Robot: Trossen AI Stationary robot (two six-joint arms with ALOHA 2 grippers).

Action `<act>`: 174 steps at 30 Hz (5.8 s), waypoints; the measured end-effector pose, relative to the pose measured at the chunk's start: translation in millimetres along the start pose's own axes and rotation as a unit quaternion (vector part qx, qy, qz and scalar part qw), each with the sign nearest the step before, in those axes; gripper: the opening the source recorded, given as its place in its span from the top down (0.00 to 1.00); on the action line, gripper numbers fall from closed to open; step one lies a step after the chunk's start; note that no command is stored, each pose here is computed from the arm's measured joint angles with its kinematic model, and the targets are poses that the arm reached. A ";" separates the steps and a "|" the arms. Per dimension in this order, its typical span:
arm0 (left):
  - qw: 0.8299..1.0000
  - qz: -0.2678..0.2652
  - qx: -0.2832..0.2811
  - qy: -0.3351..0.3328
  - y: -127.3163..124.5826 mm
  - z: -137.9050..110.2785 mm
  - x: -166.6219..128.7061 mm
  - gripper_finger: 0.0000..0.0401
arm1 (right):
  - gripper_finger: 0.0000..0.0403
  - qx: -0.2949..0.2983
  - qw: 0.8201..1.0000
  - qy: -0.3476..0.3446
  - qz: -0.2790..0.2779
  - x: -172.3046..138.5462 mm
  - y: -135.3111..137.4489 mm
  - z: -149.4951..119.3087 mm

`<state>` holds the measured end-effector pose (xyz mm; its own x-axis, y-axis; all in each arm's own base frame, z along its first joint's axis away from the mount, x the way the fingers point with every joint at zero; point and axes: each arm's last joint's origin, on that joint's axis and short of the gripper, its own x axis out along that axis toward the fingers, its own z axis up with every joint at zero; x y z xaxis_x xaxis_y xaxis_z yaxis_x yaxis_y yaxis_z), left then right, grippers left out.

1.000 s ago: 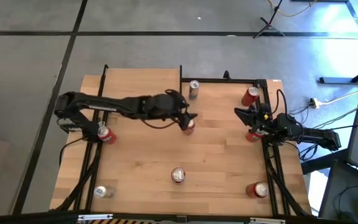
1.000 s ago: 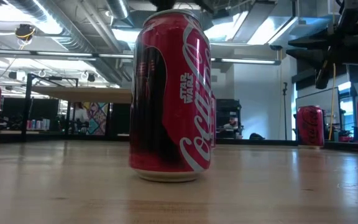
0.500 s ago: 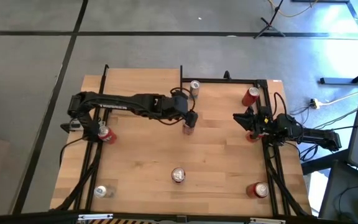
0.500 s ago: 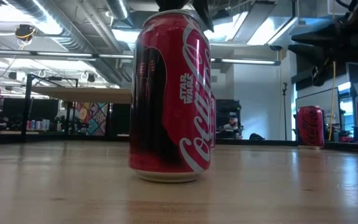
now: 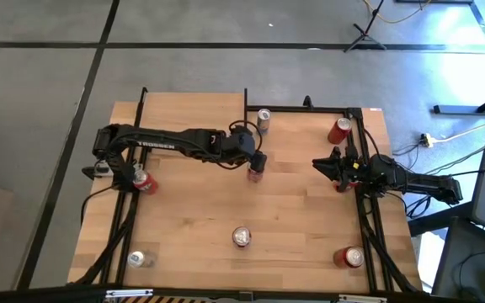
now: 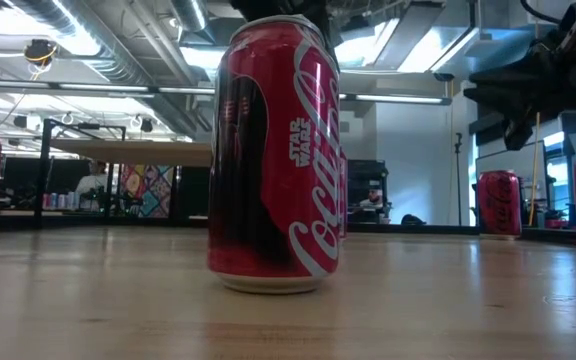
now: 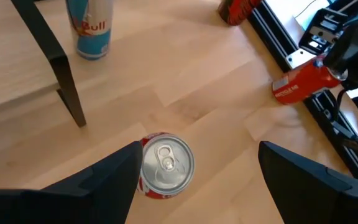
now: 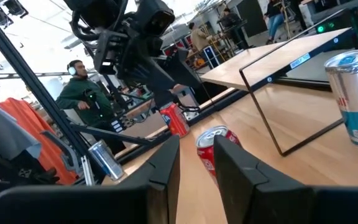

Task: Place canned beverage on shelf
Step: Put the left orange soda can on the shelf

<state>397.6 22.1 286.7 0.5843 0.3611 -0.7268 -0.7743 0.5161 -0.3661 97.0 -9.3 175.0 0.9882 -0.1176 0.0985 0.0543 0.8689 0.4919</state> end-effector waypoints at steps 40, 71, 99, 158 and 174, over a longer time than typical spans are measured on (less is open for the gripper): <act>0.921 0.099 0.249 0.284 186.9 -50.8 -186.1 0.22 | 0.79 -0.002 0.999 -0.014 -0.029 -0.1 -1.8 0.7; 0.844 0.132 0.299 0.425 236.2 -110.2 -138.8 0.22 | 0.79 0.000 0.996 -0.023 -0.083 -0.5 -6.2 -1.2; 0.895 0.037 0.280 0.345 163.0 -40.9 -174.8 0.44 | 0.79 0.009 0.996 -0.063 -0.060 -1.7 2.0 13.4; 0.952 0.193 0.144 0.188 276.4 141.8 -188.7 0.44 | 0.79 -0.022 0.985 0.107 -0.135 27.5 11.7 26.6; 0.955 0.190 0.098 0.206 285.0 140.0 -174.8 0.41 | 0.79 -0.025 0.984 0.111 -0.136 27.3 11.4 26.1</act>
<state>108.7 214.8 390.7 0.0939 0.2363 -0.9671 -0.8275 0.5587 0.0562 120.9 -15.1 205.8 0.9430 -0.2458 -0.2244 0.3222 0.8432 0.4303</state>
